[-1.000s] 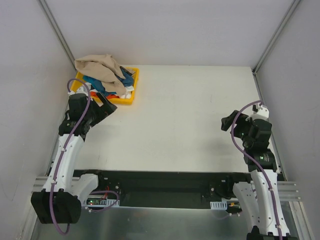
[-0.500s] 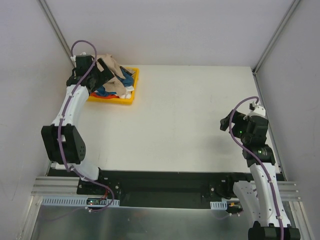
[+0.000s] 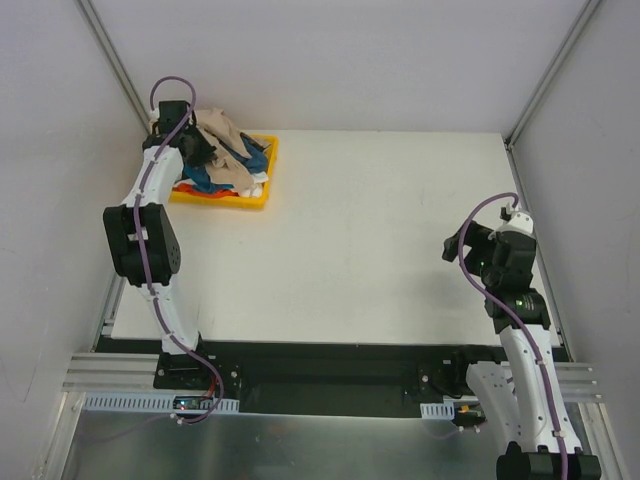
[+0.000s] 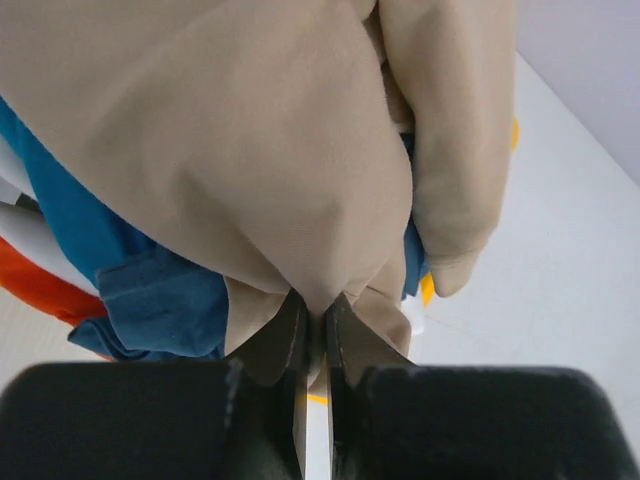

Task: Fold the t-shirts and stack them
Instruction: Grab crumpled tshirt from bin with the left arm, then move the tshirt to the center of the board

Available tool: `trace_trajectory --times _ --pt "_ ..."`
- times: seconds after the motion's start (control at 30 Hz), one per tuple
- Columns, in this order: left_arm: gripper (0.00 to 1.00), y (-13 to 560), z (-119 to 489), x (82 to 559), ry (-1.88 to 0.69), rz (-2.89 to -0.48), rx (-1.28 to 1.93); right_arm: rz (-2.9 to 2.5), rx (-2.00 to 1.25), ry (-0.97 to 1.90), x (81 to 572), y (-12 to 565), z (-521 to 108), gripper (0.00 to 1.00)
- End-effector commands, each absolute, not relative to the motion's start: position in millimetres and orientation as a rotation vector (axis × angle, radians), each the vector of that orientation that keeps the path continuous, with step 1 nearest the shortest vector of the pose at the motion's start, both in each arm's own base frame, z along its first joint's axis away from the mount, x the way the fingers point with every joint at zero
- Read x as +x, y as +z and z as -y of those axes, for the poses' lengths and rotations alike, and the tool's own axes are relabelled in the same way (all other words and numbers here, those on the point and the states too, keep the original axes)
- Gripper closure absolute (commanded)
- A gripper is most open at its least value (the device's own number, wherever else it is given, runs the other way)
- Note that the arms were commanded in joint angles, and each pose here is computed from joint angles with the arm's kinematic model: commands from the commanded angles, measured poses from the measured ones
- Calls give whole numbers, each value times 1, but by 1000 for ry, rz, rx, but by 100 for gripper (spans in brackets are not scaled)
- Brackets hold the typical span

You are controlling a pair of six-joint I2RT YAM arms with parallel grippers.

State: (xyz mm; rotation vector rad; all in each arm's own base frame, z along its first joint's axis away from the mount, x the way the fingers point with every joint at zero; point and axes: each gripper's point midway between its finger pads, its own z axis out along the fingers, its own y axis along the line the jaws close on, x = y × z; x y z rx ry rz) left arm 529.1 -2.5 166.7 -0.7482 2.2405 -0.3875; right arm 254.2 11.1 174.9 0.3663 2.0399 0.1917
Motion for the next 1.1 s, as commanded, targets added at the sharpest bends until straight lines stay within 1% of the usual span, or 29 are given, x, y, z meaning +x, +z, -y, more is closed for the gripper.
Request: trace_trajectory --times 0.0,0.2,0.33,0.43,0.47,0.5,0.53,0.57,0.6,0.63,0.67,0.87,1.03,1.07 --pt "100 236 23 521 -533 -2140 -647 -2023 361 172 256 182 -8 3" --pt "100 315 21 487 -517 -1987 -577 -2006 342 202 256 188 -12 3" --pt "100 394 26 456 -537 -1829 -473 -1992 341 205 256 191 -12 3" --pt "100 453 42 432 -581 -1714 -349 -1987 319 244 255 193 -19 3" --pt "100 483 49 422 -591 -1653 -296 -1983 317 244 255 194 -19 3" --pt "100 499 65 413 -623 -1627 -228 -1976 312 247 255 196 -20 3" --pt "100 517 65 405 -597 -1585 -181 -1975 312 253 255 197 -21 3" --pt "100 546 78 391 -606 -1518 -122 -1969 311 255 254 198 -20 3" --pt "100 561 93 382 -622 -1485 -76 -1963 309 257 254 200 -21 3" --pt "100 573 96 377 -617 -1455 -47 -1965 308 260 254 199 -21 3" --pt "100 600 99 362 -632 -1389 -18 -1958 305 264 252 201 -22 3" --pt "100 667 131 316 -777 -1203 156 -1928 299 269 249 208 -22 3" --pt "100 685 162 285 -920 -1125 298 -1904 293 275 246 213 -23 3" --pt "100 684 177 272 -980 -1120 376 -1897 290 275 246 215 -23 3"
